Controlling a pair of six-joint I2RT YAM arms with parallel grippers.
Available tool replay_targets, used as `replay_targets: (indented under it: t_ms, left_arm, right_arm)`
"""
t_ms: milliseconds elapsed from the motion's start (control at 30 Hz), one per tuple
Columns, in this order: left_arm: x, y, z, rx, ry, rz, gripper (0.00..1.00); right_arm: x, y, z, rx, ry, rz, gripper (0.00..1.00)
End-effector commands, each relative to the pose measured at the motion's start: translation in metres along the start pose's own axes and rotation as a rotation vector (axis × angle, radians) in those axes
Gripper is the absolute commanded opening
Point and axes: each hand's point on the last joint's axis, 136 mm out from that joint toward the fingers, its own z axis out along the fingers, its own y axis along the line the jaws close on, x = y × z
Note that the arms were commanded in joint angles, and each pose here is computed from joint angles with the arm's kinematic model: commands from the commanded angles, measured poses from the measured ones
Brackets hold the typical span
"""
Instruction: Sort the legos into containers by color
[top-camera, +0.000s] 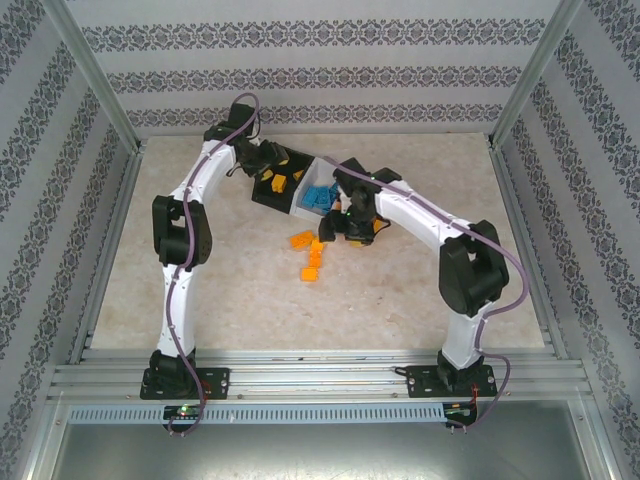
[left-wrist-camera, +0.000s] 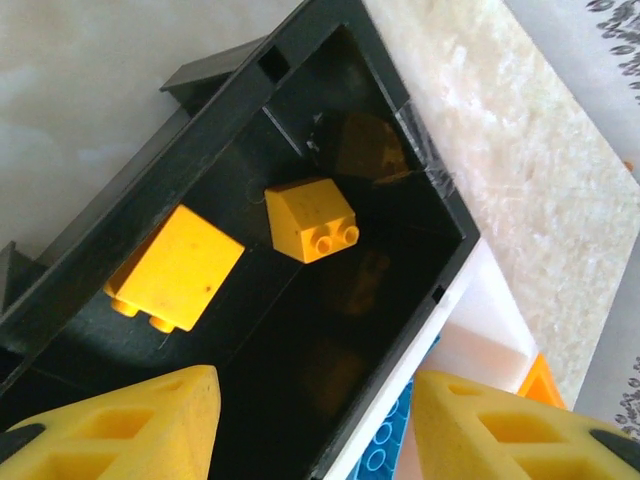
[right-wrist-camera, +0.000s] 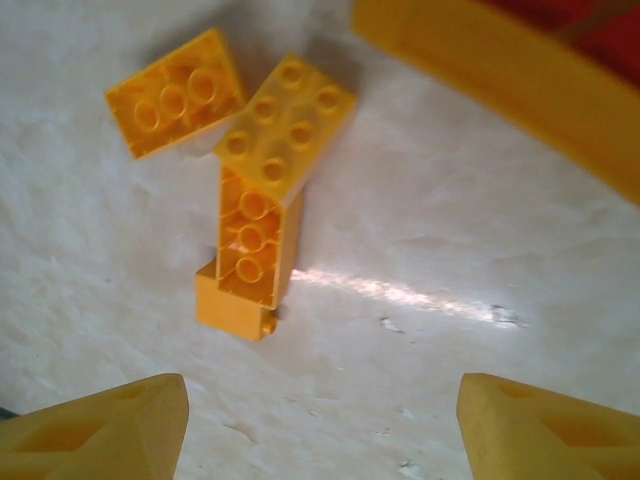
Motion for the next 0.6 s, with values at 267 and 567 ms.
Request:
replay_targets:
  t_ms: [267,567]
  left_arm:
    - [0.081,0.029,-0.108,-0.047,-0.045,0.098,0.56]
    - [0.141,0.063,-0.133,-0.049,0.021,0.130,0.56]
  right_arm:
    - [0.007,0.023,0.046,0.107,0.098,-0.084,0.73]
    - [0.001,0.019,0.059,0.250,0.069,0.003,0.72]
